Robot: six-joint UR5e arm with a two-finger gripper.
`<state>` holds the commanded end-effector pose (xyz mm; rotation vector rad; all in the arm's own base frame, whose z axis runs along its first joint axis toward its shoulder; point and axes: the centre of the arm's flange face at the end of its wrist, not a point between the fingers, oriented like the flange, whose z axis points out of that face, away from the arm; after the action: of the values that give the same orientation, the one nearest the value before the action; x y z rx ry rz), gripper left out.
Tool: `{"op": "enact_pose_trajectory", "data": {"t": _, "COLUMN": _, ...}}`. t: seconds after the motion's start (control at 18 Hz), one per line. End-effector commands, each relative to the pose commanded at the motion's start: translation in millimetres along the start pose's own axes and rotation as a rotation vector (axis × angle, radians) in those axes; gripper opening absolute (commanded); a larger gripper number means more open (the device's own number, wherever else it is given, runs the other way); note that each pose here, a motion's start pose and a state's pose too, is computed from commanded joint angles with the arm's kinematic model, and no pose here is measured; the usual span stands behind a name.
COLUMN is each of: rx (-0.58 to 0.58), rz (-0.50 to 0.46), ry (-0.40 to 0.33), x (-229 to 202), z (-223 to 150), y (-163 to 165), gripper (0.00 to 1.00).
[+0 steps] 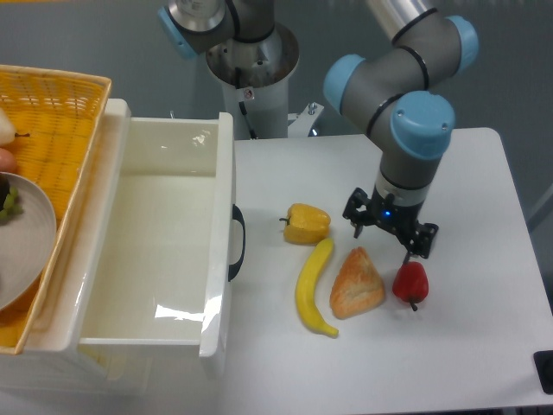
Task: Pick up the red pepper
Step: 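Move the open gripper over the small red pepper, then lower the gripper around the red pepper and close on it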
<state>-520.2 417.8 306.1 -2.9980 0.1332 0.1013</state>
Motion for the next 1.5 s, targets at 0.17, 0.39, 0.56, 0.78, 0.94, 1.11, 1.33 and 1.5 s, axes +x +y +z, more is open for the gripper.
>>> {"op": "enact_pose_trajectory", "data": {"t": 0.17, "rx": 0.001, "rz": -0.008, "ry": -0.002, "x": -10, "z": 4, "y": 3, "gripper": 1.00}}
{"op": "enact_pose_trajectory", "data": {"t": 0.39, "rx": -0.007, "rz": -0.067, "ry": 0.010, "x": -16, "z": 17, "y": 9, "gripper": 1.00}}
{"op": "enact_pose_trajectory", "data": {"t": 0.56, "rx": -0.014, "rz": -0.183, "ry": 0.020, "x": -24, "z": 28, "y": 18, "gripper": 1.00}}
{"op": "enact_pose_trajectory", "data": {"t": 0.78, "rx": -0.012, "rz": -0.353, "ry": 0.015, "x": -32, "z": 45, "y": 23, "gripper": 1.00}}
{"op": "enact_pose_trajectory", "data": {"t": 0.94, "rx": -0.018, "rz": -0.443, "ry": 0.021, "x": -39, "z": 69, "y": 28, "gripper": 1.00}}
{"op": "enact_pose_trajectory", "data": {"t": 1.11, "rx": -0.027, "rz": -0.446, "ry": 0.036, "x": -36, "z": 79, "y": 29, "gripper": 1.00}}
{"op": "enact_pose_trajectory", "data": {"t": 1.33, "rx": -0.033, "rz": -0.446, "ry": 0.043, "x": -38, "z": 88, "y": 30, "gripper": 1.00}}
{"op": "enact_pose_trajectory", "data": {"t": 1.5, "rx": -0.035, "rz": -0.445, "ry": 0.047, "x": -39, "z": 92, "y": 29, "gripper": 1.00}}
